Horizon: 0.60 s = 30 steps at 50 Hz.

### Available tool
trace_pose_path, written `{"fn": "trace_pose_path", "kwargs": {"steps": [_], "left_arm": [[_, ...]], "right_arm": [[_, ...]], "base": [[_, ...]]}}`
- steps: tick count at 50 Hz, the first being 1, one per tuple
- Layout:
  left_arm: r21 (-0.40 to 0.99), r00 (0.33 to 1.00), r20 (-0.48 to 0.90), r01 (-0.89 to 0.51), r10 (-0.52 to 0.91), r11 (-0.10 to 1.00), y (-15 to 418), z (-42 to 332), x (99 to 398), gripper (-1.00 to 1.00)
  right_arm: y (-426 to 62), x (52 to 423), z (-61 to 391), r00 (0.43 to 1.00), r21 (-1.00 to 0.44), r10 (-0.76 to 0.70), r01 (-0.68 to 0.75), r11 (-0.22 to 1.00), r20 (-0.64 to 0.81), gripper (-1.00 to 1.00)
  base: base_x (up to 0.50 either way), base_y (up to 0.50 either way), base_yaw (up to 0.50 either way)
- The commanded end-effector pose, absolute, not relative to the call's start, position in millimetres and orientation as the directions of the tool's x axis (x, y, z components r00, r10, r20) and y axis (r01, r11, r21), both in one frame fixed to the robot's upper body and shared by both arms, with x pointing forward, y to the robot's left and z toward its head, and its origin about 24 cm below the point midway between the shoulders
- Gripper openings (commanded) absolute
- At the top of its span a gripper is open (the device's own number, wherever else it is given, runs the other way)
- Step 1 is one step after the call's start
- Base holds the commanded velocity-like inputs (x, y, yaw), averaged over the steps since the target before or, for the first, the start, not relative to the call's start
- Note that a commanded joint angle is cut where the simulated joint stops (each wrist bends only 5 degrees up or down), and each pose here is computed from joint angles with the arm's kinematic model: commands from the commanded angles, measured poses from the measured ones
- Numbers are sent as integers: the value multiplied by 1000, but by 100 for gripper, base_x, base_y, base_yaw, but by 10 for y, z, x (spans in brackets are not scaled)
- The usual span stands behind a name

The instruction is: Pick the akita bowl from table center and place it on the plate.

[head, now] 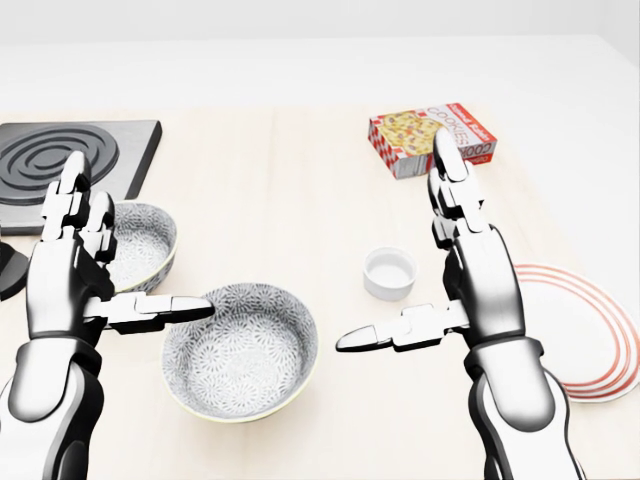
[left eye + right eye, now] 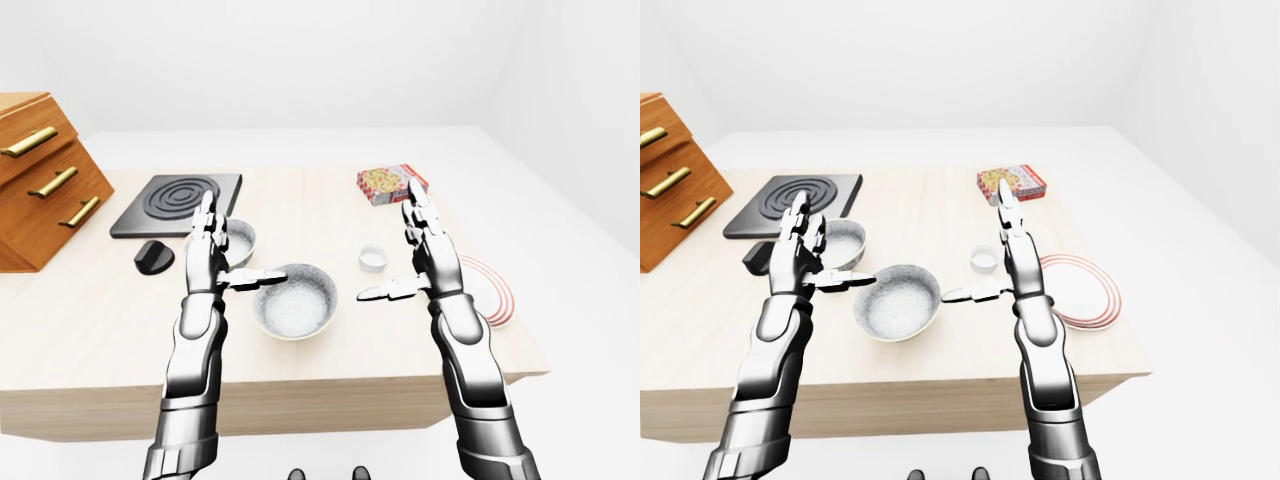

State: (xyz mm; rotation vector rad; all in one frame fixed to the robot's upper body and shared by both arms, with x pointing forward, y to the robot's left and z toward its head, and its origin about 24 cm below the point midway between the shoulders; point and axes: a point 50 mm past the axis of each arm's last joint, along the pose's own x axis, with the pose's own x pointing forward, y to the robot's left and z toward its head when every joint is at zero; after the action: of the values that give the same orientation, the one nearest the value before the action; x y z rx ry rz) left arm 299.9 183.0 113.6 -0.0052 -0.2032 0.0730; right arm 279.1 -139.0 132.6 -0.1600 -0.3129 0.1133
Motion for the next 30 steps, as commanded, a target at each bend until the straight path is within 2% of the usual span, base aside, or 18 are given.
{"fn": "trace_pose_path", "kwargs": {"steps": [1,24,30], "left_arm": [[-12,978,196,-76,77,997,1851,1128,3012,100],[-8,978,192,-83,83,997,1872,1121,3009,100],[110,977,188,-121,99,987,1969,1153,3092,100]], "right_arm": [[-1381,2791,1306,947,-165,141,-96,982,289,100],[-1403,2763,1257,953,-182,140,-92,979,270,100],[-1410,2770,1261,953,-184,137,-89,979,271,100]], "base": [[13,-6,0],[4,-1,0],[0,0,0]]}}
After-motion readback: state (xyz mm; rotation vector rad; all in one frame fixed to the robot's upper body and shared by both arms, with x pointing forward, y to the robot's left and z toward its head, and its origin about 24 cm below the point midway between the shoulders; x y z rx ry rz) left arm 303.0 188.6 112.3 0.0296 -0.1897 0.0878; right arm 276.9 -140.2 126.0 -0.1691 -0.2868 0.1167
